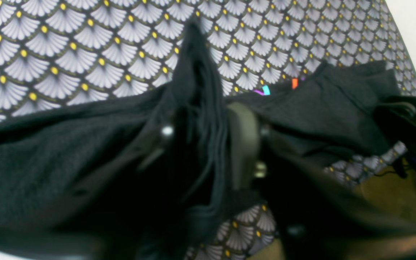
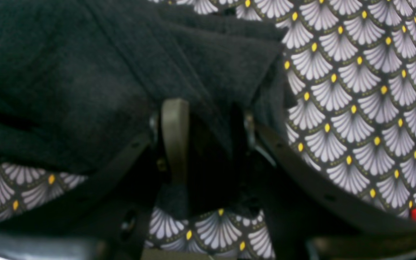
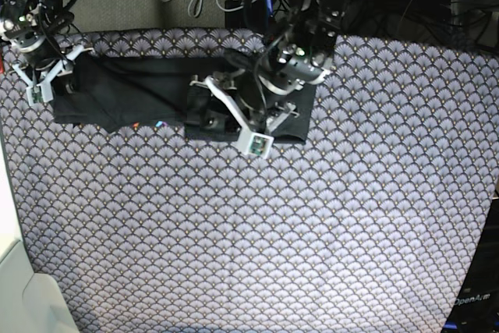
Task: Fold the T-shirt properly
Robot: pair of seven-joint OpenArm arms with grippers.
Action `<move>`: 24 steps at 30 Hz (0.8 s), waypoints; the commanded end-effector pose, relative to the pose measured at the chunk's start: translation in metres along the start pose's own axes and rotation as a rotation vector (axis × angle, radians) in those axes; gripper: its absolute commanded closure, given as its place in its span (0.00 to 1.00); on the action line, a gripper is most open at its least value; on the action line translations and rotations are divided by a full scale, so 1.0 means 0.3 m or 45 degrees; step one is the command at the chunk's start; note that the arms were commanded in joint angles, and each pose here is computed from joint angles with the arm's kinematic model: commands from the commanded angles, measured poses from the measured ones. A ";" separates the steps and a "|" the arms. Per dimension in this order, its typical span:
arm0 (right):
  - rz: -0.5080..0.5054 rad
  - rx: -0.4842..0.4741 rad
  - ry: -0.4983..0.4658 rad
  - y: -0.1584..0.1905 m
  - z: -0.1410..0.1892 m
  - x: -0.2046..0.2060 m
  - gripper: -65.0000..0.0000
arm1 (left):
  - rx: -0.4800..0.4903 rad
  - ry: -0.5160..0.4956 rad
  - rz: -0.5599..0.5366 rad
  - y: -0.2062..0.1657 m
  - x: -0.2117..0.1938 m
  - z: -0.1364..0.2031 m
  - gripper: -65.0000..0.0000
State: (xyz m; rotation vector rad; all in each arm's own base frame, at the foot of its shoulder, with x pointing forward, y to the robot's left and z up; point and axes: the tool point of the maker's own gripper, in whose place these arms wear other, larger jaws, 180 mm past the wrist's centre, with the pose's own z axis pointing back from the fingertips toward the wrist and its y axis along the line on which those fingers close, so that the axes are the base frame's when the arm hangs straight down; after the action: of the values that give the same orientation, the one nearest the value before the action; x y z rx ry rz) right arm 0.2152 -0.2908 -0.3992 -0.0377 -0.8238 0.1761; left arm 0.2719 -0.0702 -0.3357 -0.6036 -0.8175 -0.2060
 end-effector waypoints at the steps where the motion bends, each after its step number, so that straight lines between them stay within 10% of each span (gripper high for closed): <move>1: 0.024 -0.011 -0.048 -0.022 0.013 0.039 0.68 | -0.054 -0.077 0.019 -0.033 0.061 0.009 0.62; 5: 0.026 -0.018 -0.050 -0.030 0.015 0.042 0.68 | -0.072 -0.171 0.071 0.003 0.144 0.056 0.62; 15: 0.040 -0.032 -0.085 -0.041 0.024 0.081 0.67 | 0.318 -0.120 0.110 0.445 0.082 0.192 0.61; 24: 0.028 -0.130 -0.024 -0.098 0.049 0.123 0.43 | 0.375 -0.030 0.132 0.522 -0.003 0.198 0.52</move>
State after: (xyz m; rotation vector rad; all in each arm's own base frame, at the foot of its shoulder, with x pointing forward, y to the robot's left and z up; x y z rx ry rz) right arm 0.2230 -0.3089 -0.3761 -0.1223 -0.7904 0.1417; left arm 0.2893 0.0930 -0.3829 -0.3592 -0.7747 0.0232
